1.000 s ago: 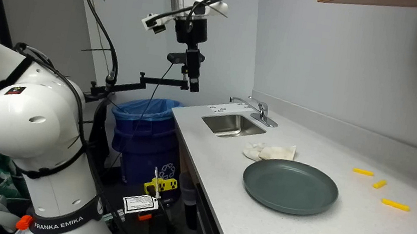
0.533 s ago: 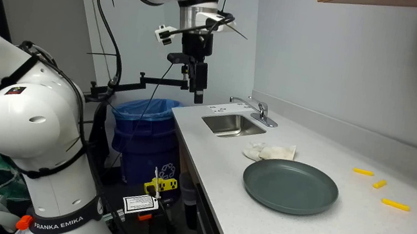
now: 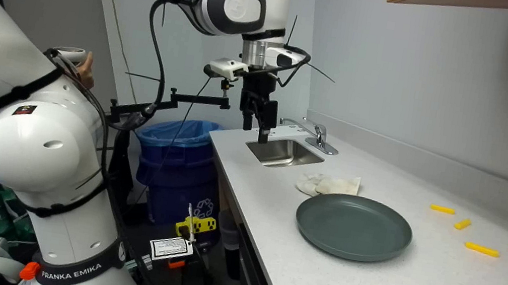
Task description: Pick up the towel from the table, wipe the grey plate and put the towel back on the table.
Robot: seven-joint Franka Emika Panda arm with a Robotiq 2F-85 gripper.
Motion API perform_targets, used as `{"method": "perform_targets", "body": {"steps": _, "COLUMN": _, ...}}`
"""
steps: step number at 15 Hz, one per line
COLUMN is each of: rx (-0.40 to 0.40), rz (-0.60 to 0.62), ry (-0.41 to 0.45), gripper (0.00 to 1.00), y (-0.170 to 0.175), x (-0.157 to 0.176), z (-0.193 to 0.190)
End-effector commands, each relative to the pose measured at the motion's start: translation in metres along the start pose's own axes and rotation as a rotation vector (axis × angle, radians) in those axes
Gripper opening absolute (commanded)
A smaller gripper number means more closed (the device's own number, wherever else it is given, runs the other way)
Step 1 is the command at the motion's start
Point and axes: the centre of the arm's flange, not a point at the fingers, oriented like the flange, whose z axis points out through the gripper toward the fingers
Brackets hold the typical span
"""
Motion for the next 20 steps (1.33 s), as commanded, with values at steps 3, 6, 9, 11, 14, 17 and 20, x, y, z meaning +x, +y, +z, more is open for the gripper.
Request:
{"method": "perform_targets", "body": {"steps": 3, "rx": -0.053, "rz": -0.157, "ry": -0.012, "gripper": 1.0, "y": -0.045, "x": 0.061, "z": 0.014}}
{"method": "perform_targets", "body": {"steps": 6, "rx": -0.06, "rz": -0.145, "ry": -0.015, "gripper": 1.0, "y": -0.044, "x": 0.046, "z": 0.019}}
{"method": "perform_targets", "body": {"steps": 9, "rx": -0.067, "rz": -0.162, "ry": -0.016, "gripper": 1.0, "y": -0.05, "x": 0.052, "z": 0.02}}
{"method": "perform_targets", "body": {"steps": 11, "rx": -0.067, "rz": -0.162, "ry": -0.016, "gripper": 1.0, "y": -0.05, "x": 0.052, "z": 0.02}}
{"method": "perform_targets", "body": {"steps": 14, "rx": -0.077, "rz": -0.15, "ry": -0.013, "gripper": 1.0, "y": -0.044, "x": 0.057, "z": 0.026}}
{"method": "perform_targets", "body": {"steps": 17, "rx": -0.102, "rz": -0.165, "ry": -0.007, "gripper": 1.0, "y": -0.033, "x": 0.077, "z": 0.03}}
{"method": "perform_targets", "body": {"steps": 20, "rx": -0.13, "rz": -0.192, "ry": 0.015, "gripper": 1.0, "y": -0.024, "x": 0.104, "z": 0.038}}
